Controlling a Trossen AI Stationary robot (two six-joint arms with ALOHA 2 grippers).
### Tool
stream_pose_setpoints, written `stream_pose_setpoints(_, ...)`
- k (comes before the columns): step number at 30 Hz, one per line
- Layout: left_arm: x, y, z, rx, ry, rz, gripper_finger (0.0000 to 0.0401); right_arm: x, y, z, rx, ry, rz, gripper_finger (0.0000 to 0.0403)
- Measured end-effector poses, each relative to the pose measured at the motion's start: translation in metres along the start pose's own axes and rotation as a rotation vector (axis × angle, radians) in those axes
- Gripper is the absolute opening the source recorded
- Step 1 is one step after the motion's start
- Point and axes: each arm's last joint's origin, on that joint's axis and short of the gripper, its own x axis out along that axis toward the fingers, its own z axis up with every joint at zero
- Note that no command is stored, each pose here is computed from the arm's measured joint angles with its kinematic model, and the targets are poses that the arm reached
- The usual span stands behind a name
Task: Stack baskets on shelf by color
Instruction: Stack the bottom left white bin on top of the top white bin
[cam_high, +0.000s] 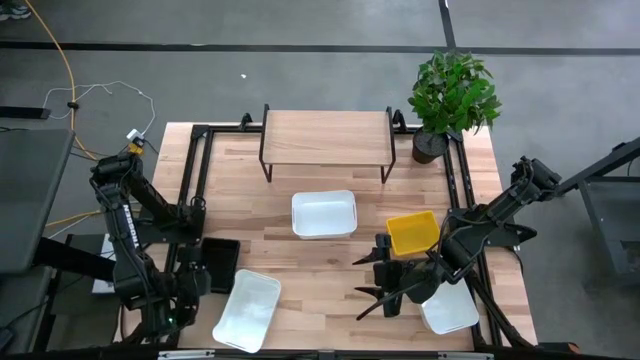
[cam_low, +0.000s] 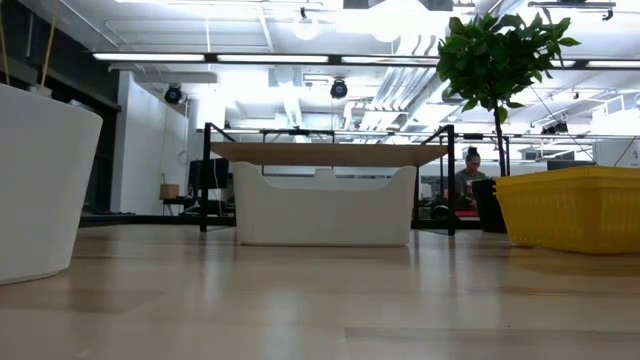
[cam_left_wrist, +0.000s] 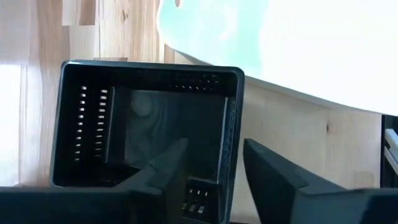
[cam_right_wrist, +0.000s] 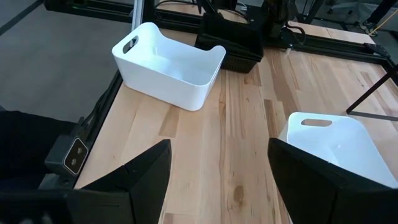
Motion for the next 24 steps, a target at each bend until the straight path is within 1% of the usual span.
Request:
stream_pose_setpoints(5,0.002,0.002,0.005,-0.027,-0.009,0.007,0.0180,0.000,0.000,0.000,0.000,0.000,0.000,0.0255)
stream_pose_setpoints(9,0.005,0.000,0.015,-0.081,-0.037,-0.020,0.0189,0.000,0.000,0.000,0.000,0.000,0.000,0.0255)
stream_pose_setpoints(14,0.010,-0.004,0.030,-0.178,-0.020,-0.114,0.0190,0.000,0.000,0.000,0.000,0.000,0.000,0.0255)
stream_pose_setpoints(17,0.012,-0.007,0.040,-0.238,-0.033,-0.179,0.0191,0.000,0.000,0.000,0.003,0.000,0.000,0.0255)
stream_pose_setpoints(20,0.015,-0.009,0.051,-0.352,-0.063,-0.230,0.0191,0.000,0.000,0.000,0.018,0.000,0.000,0.0255)
stream_pose_setpoints(24,0.024,-0.018,0.060,-0.515,-0.098,-0.248,0.0191,0.000,0.000,-0.002,0.036,0.015,-0.004,0.0255)
